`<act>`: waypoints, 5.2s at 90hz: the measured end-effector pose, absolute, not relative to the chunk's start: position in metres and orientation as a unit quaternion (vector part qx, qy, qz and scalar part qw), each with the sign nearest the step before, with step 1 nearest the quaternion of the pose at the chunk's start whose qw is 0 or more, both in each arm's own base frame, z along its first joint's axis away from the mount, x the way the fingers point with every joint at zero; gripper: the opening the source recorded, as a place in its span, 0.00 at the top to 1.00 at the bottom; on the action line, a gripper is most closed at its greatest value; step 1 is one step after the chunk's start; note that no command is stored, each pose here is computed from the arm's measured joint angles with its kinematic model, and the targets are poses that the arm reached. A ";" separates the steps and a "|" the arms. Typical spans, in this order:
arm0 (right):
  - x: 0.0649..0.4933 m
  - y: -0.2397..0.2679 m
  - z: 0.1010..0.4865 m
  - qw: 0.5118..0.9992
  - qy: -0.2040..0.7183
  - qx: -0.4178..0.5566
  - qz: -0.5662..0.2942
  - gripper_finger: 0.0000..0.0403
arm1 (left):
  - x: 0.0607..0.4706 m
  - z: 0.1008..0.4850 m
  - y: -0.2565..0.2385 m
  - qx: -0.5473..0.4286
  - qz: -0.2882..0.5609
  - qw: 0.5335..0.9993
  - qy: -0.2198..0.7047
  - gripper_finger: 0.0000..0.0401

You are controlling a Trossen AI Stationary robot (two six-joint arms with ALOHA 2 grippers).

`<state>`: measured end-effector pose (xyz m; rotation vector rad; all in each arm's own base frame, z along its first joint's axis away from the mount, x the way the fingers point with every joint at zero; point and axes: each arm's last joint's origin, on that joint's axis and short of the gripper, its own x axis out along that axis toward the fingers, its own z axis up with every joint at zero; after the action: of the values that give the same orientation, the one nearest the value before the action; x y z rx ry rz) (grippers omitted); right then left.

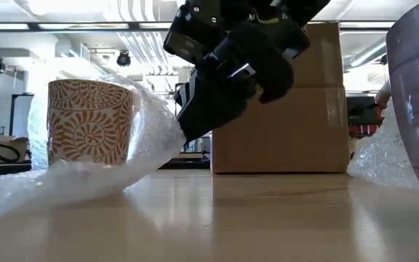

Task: Wrap mug
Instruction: Wrap the orange patterned mug with the left transparent bubble wrap

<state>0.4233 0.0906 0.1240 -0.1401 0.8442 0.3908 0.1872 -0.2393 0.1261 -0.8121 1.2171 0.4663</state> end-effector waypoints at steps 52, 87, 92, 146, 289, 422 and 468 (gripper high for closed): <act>0.428 0.093 0.129 0.906 0.374 -0.061 0.187 1.00 | 0.214 0.255 -0.247 -0.217 0.216 0.851 0.426 1.00; 0.431 0.102 0.130 0.914 0.347 -0.072 0.197 1.00 | 0.241 0.254 -0.213 -0.144 0.250 0.864 0.413 1.00; 0.430 0.104 0.130 0.915 0.344 -0.073 0.200 1.00 | 0.245 0.251 -0.208 -0.136 0.259 0.863 0.411 1.00; 0.407 0.103 0.212 0.910 0.336 -0.141 0.195 1.00 | 0.257 0.206 -0.187 -0.167 0.286 0.870 0.366 1.00; 0.446 0.129 0.145 0.954 0.233 -0.148 0.113 1.00 | 0.257 0.216 -0.186 -0.158 0.241 0.877 0.386 0.82; 0.435 0.118 0.169 0.946 0.274 -0.145 0.093 1.00 | 0.209 0.247 -0.235 -0.337 0.088 0.779 0.522 0.73; 0.435 0.116 0.167 0.944 0.282 -0.146 0.092 1.00 | 0.239 0.173 -0.261 -0.353 0.112 0.761 0.532 0.54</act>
<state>0.4351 0.1164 0.1675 -0.2973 0.5743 0.1877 0.2391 -0.2615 0.1727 -0.7683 1.1586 0.2428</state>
